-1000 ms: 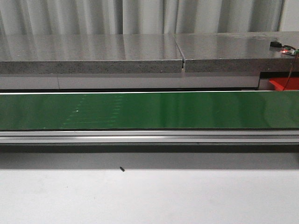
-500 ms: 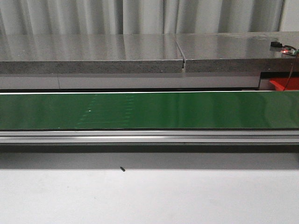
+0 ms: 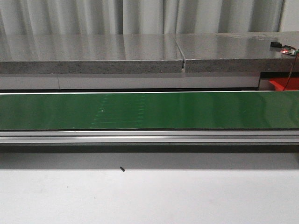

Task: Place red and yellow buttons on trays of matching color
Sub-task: 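Withdraw the right gripper from the red tray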

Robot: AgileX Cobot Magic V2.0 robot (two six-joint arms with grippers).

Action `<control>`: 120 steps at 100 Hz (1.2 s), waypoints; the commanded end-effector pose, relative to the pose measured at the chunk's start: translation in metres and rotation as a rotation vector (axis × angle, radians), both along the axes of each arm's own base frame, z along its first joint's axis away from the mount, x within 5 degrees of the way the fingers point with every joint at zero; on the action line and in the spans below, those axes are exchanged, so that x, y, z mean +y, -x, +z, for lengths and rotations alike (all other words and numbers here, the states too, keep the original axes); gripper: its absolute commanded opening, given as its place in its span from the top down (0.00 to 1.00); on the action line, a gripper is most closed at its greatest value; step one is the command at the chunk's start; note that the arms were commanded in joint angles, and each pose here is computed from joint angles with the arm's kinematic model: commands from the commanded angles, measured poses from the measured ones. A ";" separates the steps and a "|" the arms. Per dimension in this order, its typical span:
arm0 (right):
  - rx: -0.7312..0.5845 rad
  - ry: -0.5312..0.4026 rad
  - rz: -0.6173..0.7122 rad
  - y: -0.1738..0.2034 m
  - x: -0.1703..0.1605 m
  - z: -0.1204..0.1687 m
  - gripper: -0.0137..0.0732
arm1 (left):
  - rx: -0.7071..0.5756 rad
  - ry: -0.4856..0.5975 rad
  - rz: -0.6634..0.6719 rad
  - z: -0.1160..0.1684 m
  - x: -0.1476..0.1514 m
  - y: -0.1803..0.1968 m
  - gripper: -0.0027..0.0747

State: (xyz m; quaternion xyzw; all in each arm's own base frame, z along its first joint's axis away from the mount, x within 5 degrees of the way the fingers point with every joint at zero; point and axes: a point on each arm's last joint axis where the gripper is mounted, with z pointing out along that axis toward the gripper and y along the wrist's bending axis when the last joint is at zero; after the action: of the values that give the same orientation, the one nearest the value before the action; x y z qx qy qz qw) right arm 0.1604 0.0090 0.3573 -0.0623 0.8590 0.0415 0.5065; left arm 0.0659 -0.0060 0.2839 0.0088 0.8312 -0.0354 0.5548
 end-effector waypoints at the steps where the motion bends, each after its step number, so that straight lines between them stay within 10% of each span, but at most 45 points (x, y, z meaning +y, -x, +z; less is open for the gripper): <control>1: -0.110 0.004 -0.009 0.019 0.000 0.007 0.44 | -0.090 0.016 -0.001 0.014 0.000 -0.003 0.99; 35: -0.172 0.008 0.002 0.056 0.002 0.004 0.93 | -0.090 0.016 -0.001 0.014 0.000 -0.003 0.99; 91: -0.171 0.008 0.003 0.056 0.002 0.004 0.92 | -0.100 0.017 0.000 0.015 0.000 -0.003 0.98; 120: -0.171 0.008 0.003 0.056 0.002 0.004 0.92 | -0.094 0.017 -0.001 0.014 0.000 -0.003 0.42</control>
State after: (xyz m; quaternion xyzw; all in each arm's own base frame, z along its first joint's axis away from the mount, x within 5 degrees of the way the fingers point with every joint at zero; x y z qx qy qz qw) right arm 0.1032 0.0122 0.3490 -0.0712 0.8352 0.0395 0.5439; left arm 0.0659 -0.0060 0.2840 0.0088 0.8307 -0.0353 0.5555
